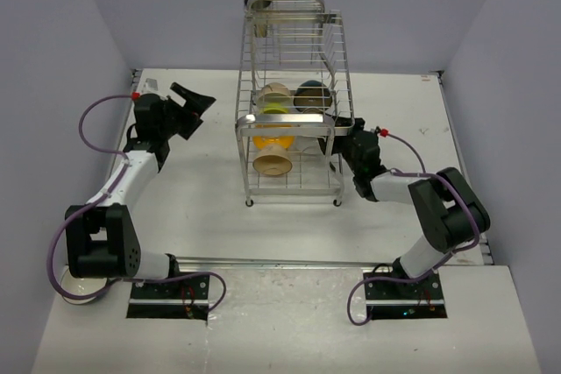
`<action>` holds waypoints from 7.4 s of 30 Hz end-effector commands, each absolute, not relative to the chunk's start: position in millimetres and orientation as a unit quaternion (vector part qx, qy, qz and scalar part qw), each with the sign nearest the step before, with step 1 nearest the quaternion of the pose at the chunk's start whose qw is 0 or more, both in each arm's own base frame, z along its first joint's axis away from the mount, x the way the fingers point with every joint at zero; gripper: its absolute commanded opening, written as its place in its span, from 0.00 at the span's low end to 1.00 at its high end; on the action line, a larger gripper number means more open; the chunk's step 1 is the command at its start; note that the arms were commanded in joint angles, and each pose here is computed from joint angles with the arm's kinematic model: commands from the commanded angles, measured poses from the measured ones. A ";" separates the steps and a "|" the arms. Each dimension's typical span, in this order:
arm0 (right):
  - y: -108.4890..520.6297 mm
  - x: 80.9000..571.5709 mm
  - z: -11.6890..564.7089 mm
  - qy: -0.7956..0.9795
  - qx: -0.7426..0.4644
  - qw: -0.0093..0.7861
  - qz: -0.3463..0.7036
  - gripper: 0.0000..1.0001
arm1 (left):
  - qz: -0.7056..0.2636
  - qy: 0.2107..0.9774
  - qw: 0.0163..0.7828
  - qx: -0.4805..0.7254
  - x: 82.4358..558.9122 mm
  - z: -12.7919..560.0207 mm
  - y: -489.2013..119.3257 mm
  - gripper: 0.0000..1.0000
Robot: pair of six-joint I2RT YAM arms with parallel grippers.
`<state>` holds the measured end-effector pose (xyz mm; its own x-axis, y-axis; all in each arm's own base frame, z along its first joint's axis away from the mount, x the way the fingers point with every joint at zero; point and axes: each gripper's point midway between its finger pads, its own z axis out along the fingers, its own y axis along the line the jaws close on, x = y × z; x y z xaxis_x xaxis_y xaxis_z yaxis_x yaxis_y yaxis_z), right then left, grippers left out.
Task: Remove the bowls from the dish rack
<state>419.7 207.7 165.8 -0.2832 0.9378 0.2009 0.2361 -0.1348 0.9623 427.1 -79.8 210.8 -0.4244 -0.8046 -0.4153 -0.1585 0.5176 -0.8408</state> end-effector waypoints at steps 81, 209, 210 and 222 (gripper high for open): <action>213.7 418.0 254.0 0.459 0.380 0.454 0.663 0.00 | -0.438 0.746 0.436 -0.248 406.2 216.2 -120.3 0.97; -48.4 420.1 240.8 0.875 0.331 0.344 0.083 0.60 | -0.446 0.665 0.291 -0.524 409.7 201.7 -251.5 0.57; -44.4 418.9 242.7 0.874 0.329 0.347 0.090 0.60 | -0.441 0.664 0.289 -0.530 409.2 197.6 -250.9 0.57; -10.6 406.0 255.6 0.873 0.295 0.367 0.126 0.60 | -0.423 0.667 0.290 -0.541 398.6 184.8 -249.4 0.58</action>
<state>404.2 -17.9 248.4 -0.5646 0.6067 -0.5596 0.4619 0.7942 0.3949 407.9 -254.6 185.9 -0.2749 -0.9574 0.0884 -0.4724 0.0544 -0.8797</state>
